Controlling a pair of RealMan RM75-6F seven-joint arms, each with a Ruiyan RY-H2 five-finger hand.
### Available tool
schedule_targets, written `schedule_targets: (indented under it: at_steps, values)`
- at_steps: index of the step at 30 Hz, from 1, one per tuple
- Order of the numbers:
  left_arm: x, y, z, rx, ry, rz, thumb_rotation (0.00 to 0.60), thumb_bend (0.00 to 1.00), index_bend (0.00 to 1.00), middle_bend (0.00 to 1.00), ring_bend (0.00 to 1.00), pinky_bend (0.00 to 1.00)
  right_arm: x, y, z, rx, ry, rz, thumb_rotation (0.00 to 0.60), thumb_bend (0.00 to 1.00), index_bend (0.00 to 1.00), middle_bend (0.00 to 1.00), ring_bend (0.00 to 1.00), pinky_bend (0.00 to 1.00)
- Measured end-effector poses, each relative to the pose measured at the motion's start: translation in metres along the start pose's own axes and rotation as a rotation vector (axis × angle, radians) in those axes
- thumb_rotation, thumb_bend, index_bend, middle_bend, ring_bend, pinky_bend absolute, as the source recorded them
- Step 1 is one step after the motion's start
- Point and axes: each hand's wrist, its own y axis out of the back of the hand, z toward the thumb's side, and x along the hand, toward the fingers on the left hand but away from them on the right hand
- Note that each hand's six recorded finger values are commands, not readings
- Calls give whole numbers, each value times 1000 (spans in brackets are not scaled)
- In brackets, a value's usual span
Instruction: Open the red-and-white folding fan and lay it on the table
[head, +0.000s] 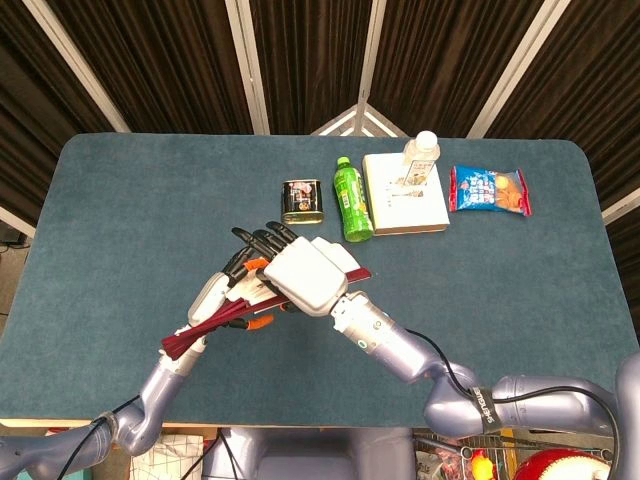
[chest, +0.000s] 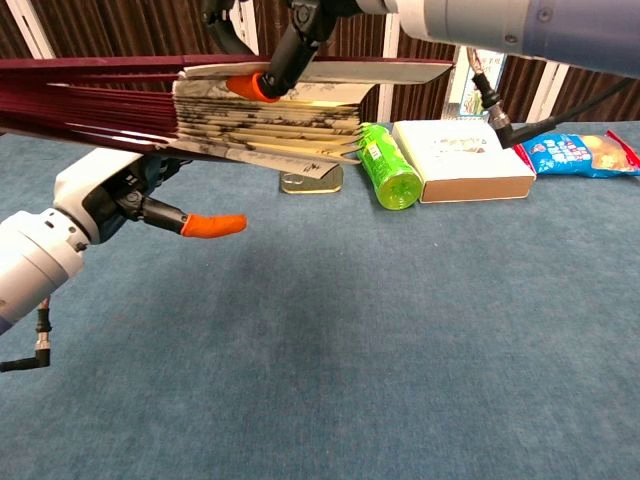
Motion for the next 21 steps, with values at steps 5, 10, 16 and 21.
schedule_targets:
  at_steps: [5,10,16,21]
  values:
    - [1,-2,0,12,-10,15,600,462,470,117,0,0,3,1,-4,2,-3,-3,600,502,779,62,163,150]
    - [-1,3,-5,45,-1,26,600,482,559,179,0,0,5,4,-9,-1,-15,-11,600,502,779,62,163,155]
    - [3,13,-12,66,23,68,600,504,710,273,0,1,9,5,-10,-8,-9,-12,600,502,779,62,162,158]
    - [8,21,-12,97,17,102,600,508,721,276,0,2,11,8,-16,2,-19,-12,600,503,779,62,163,158]
